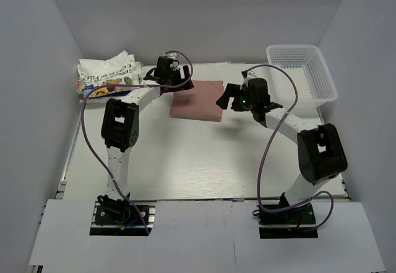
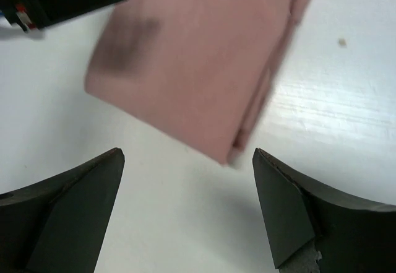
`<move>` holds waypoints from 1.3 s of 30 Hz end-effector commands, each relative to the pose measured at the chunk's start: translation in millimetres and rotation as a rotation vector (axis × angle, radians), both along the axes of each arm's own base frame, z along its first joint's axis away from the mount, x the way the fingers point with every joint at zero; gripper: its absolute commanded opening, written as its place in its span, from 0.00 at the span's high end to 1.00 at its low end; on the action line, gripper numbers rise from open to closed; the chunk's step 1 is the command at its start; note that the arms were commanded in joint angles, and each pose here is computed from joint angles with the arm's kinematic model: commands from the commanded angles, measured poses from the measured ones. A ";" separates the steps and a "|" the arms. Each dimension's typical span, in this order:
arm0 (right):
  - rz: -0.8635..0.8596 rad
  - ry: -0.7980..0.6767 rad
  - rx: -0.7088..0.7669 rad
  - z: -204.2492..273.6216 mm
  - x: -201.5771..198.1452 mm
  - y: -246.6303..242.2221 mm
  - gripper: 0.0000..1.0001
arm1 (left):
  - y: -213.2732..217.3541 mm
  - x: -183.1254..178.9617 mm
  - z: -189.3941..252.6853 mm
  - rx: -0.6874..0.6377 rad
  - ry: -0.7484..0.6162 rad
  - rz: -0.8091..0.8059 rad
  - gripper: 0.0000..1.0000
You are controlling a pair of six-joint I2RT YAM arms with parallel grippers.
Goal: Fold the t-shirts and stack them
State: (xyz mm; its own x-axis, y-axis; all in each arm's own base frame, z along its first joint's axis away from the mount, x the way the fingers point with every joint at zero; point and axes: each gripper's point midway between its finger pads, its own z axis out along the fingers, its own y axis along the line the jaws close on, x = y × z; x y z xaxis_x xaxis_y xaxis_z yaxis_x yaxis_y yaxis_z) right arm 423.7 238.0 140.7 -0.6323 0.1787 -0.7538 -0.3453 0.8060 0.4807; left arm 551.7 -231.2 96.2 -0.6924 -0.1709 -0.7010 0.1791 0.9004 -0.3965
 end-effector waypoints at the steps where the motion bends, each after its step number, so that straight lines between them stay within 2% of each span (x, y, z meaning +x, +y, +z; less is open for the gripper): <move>1: -0.050 -0.016 -0.048 -6.1 -16.3 -20.3 0.10 | 16.1 -22.2 -4.7 0.117 0.070 -0.021 0.00; 10: -0.071 -0.018 -0.102 -0.4 -54.7 -44.4 0.10 | 36.9 -10.5 -33.6 0.178 0.125 0.045 0.00; 17: -0.057 -0.058 -0.147 6.1 -69.8 -55.4 0.10 | 39.6 1.7 -69.9 0.231 0.185 0.058 0.11; 21: -0.075 -0.082 -0.146 13.4 -72.5 -59.9 0.10 | 39.9 1.0 -83.4 0.242 0.217 0.055 0.29; 22: -0.096 -0.093 -0.155 14.8 -71.5 -64.9 0.10 | 36.6 -9.3 -94.4 0.265 0.239 0.027 0.37; 25: -0.169 -0.124 -0.185 21.3 -68.7 -79.4 0.10 | 30.5 -26.4 -106.0 0.304 0.238 -0.016 0.46; 27: -0.202 -0.152 -0.185 28.0 -69.5 -86.1 0.10 | 31.8 -37.3 -115.9 0.348 0.247 -0.030 0.60; 28: -0.227 -0.156 -0.197 27.0 -68.8 -91.1 0.10 | 33.7 -42.6 -117.3 0.388 0.245 -0.015 0.67; 29: -0.243 -0.165 -0.199 28.6 -70.0 -94.1 0.10 | 37.4 -41.4 -117.2 0.409 0.238 -0.009 0.95; 30: -0.274 -0.173 -0.206 30.0 -70.1 -99.6 0.10 | 36.4 -38.5 -112.3 0.428 0.224 0.003 1.00; 32: -0.311 -0.187 -0.225 32.2 -69.1 -108.0 0.10 | 43.4 -36.2 -110.5 0.476 0.226 0.008 1.00; 35: -0.375 -0.199 -0.260 29.2 -72.3 -124.1 0.10 | 56.7 -17.6 -80.4 0.553 0.133 0.052 1.00; 39: -0.467 -0.189 -0.319 22.1 -77.0 -146.2 0.10 | 69.5 4.3 -13.3 0.626 -0.037 0.089 1.00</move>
